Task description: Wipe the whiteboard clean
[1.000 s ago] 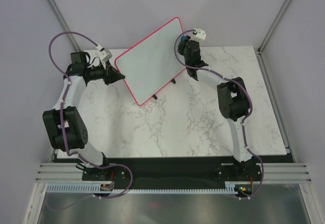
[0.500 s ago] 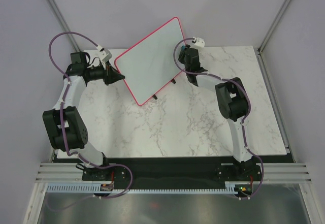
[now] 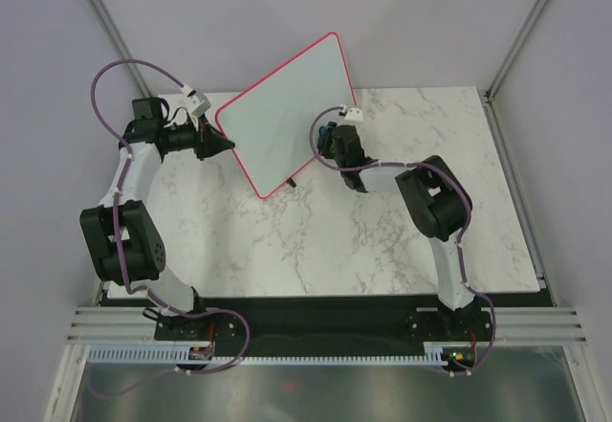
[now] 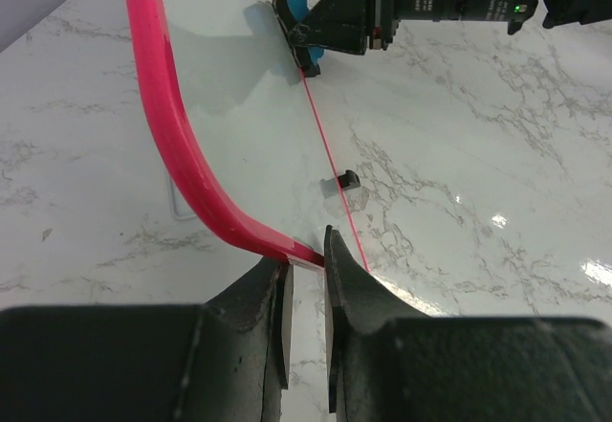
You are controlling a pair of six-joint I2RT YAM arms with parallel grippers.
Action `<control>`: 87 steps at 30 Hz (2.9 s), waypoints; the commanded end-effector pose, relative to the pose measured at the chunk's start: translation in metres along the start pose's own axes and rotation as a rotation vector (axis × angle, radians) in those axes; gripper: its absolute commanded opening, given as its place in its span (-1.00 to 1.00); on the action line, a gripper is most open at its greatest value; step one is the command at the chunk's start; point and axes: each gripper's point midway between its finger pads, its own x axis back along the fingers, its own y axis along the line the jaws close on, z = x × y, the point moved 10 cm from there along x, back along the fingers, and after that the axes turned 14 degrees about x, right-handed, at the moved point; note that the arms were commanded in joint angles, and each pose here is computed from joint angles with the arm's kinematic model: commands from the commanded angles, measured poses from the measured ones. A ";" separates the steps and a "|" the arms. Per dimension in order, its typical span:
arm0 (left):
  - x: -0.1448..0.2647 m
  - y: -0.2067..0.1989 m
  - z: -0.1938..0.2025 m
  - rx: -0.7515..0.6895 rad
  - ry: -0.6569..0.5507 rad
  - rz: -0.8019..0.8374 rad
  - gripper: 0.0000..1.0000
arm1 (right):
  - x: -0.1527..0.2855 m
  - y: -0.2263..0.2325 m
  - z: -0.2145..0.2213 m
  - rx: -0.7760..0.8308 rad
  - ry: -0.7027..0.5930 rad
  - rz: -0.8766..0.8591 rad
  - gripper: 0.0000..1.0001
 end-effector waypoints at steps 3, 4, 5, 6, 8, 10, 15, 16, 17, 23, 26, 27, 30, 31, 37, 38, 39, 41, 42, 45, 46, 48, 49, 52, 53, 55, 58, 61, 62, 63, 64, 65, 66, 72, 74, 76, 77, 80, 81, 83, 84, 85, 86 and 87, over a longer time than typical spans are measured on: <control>0.007 0.008 -0.026 -0.224 -0.023 -0.071 -0.96 | 0.028 0.045 -0.003 0.003 -0.053 -0.128 -1.00; 0.007 0.008 -0.026 -0.224 -0.023 -0.071 -0.96 | 0.029 0.046 0.001 0.011 -0.051 -0.098 -1.00; 0.007 0.008 -0.026 -0.222 -0.024 -0.069 -0.96 | 0.030 0.044 0.006 0.013 -0.042 -0.086 -1.00; 0.007 0.008 -0.027 -0.224 -0.026 -0.066 -0.96 | 0.030 0.043 0.008 0.006 -0.041 -0.073 -1.00; 0.008 0.007 -0.028 -0.225 -0.029 -0.064 -0.96 | 0.030 0.040 0.012 0.012 -0.040 -0.046 -1.00; 0.008 0.007 -0.027 -0.223 -0.029 -0.063 -0.96 | 0.031 0.040 0.012 0.009 -0.041 -0.040 -1.00; 0.007 0.007 -0.027 -0.225 -0.028 -0.062 -0.96 | 0.024 0.035 0.003 0.003 -0.101 0.052 -1.00; 0.007 0.006 -0.028 -0.224 -0.030 -0.059 -0.96 | 0.021 0.035 -0.008 -0.005 -0.126 0.058 -1.00; 0.007 0.006 -0.028 -0.227 -0.031 -0.058 -0.96 | 0.020 0.034 -0.015 -0.002 -0.142 0.067 -1.00; 0.008 0.006 -0.029 -0.229 -0.031 -0.060 -0.96 | 0.011 0.036 -0.036 0.011 -0.193 0.127 -1.00; 0.008 0.006 -0.030 -0.232 -0.034 -0.060 -0.96 | 0.008 0.035 -0.033 0.015 -0.191 0.135 -1.00; 0.008 0.006 -0.030 -0.232 -0.033 -0.059 -0.96 | 0.008 0.035 -0.033 0.013 -0.190 0.134 -1.00; 0.008 0.006 -0.029 -0.229 -0.033 -0.060 -0.96 | 0.008 0.038 -0.023 0.002 -0.164 0.099 -1.00; 0.008 0.006 -0.028 -0.225 -0.033 -0.057 -0.96 | 0.010 0.037 -0.017 0.005 -0.145 0.091 -1.00; 0.007 0.006 -0.028 -0.224 -0.032 -0.055 -0.96 | 0.021 0.036 0.016 0.020 -0.072 0.089 -1.00; 0.007 0.006 -0.028 -0.225 -0.032 -0.057 -0.96 | 0.022 0.035 0.020 0.021 -0.063 0.087 -1.00; 0.007 0.006 -0.028 -0.227 -0.032 -0.057 -0.96 | 0.024 0.034 0.023 0.019 -0.053 0.081 -1.00; 0.007 0.006 -0.028 -0.224 -0.031 -0.058 -0.96 | 0.027 0.035 0.020 0.031 -0.061 0.078 -1.00; 0.007 0.007 -0.028 -0.224 -0.030 -0.060 -0.96 | 0.028 0.035 0.014 0.029 -0.073 0.075 -1.00; 0.007 0.007 -0.028 -0.222 -0.029 -0.062 -0.96 | 0.033 0.039 -0.008 0.040 -0.113 0.055 -1.00; 0.007 0.007 -0.028 -0.219 -0.029 -0.062 -0.96 | 0.034 0.040 -0.013 0.042 -0.122 0.047 -1.00; 0.007 0.007 -0.028 -0.217 -0.028 -0.065 -0.96 | 0.043 0.043 -0.033 0.043 -0.158 0.016 -1.00; 0.007 0.008 -0.028 -0.216 -0.026 -0.069 -0.96 | 0.046 0.042 -0.039 0.042 -0.170 0.012 -1.00; 0.007 0.009 -0.026 -0.213 -0.022 -0.074 -0.96 | 0.057 0.029 -0.064 0.037 -0.190 -0.040 -1.00; 0.007 0.009 -0.027 -0.219 -0.021 -0.074 -0.96 | 0.062 0.022 -0.076 0.030 -0.198 -0.044 -1.00; 0.008 0.009 -0.027 -0.221 -0.017 -0.080 -0.96 | 0.061 -0.008 -0.080 0.020 -0.128 -0.045 -1.00; 0.008 0.009 -0.025 -0.229 -0.007 -0.085 -0.96 | 0.067 -0.058 -0.086 0.026 -0.015 0.024 -1.00; 0.009 0.009 -0.025 -0.237 -0.002 -0.092 -0.96 | 0.076 -0.108 -0.084 0.065 0.108 0.147 -1.00; 0.009 0.009 -0.025 -0.240 0.000 -0.095 -0.96 | 0.077 -0.120 -0.082 0.069 0.140 0.175 -1.00; 0.010 0.009 -0.026 -0.241 -0.001 -0.098 -0.96 | 0.080 -0.146 -0.079 0.053 0.191 0.228 -1.00; 0.010 0.009 -0.026 -0.244 0.001 -0.103 -0.96 | 0.081 -0.158 -0.078 0.036 0.209 0.239 -1.00; 0.011 0.009 -0.026 -0.244 0.003 -0.105 -0.96 | 0.082 -0.169 -0.072 0.015 0.248 0.240 -1.00; 0.012 0.008 -0.027 -0.248 0.003 -0.109 -0.96 | 0.085 -0.192 -0.070 -0.016 0.275 0.277 -1.00; 0.014 0.007 -0.029 -0.261 0.013 -0.134 -0.96 | 0.086 -0.231 -0.051 0.039 0.411 0.423 -0.93; 0.014 0.008 -0.028 -0.259 0.015 -0.139 -0.96 | 0.081 -0.234 -0.047 0.055 0.439 0.429 -0.61; 0.013 0.009 -0.027 -0.244 0.016 -0.137 -0.96 | 0.078 -0.237 -0.037 0.058 0.477 0.429 -0.47; 0.013 0.009 -0.027 -0.238 0.016 -0.137 -0.96 | 0.076 -0.239 -0.035 0.054 0.486 0.430 -0.28; 0.013 0.009 -0.027 -0.230 0.016 -0.139 -0.74 | 0.074 -0.243 -0.030 0.050 0.504 0.434 0.21; 0.013 0.009 -0.026 -0.229 0.018 -0.140 -0.58 | 0.074 -0.242 -0.030 0.053 0.505 0.434 0.29; 0.013 0.008 -0.026 -0.229 0.017 -0.141 -0.48 | 0.075 -0.242 -0.032 0.054 0.499 0.435 0.48; 0.013 0.008 -0.027 -0.229 0.016 -0.141 -0.40 | 0.076 -0.242 -0.032 0.054 0.498 0.435 0.53; 0.013 0.008 -0.027 -0.227 0.015 -0.138 -0.35 | 0.076 -0.241 -0.036 0.054 0.489 0.430 0.57; 0.013 0.008 -0.027 -0.227 0.016 -0.140 -0.31 | 0.077 -0.241 -0.037 0.058 0.487 0.428 0.66; 0.014 0.008 -0.027 -0.227 0.016 -0.140 -0.24 | 0.077 -0.241 -0.039 0.055 0.482 0.430 0.69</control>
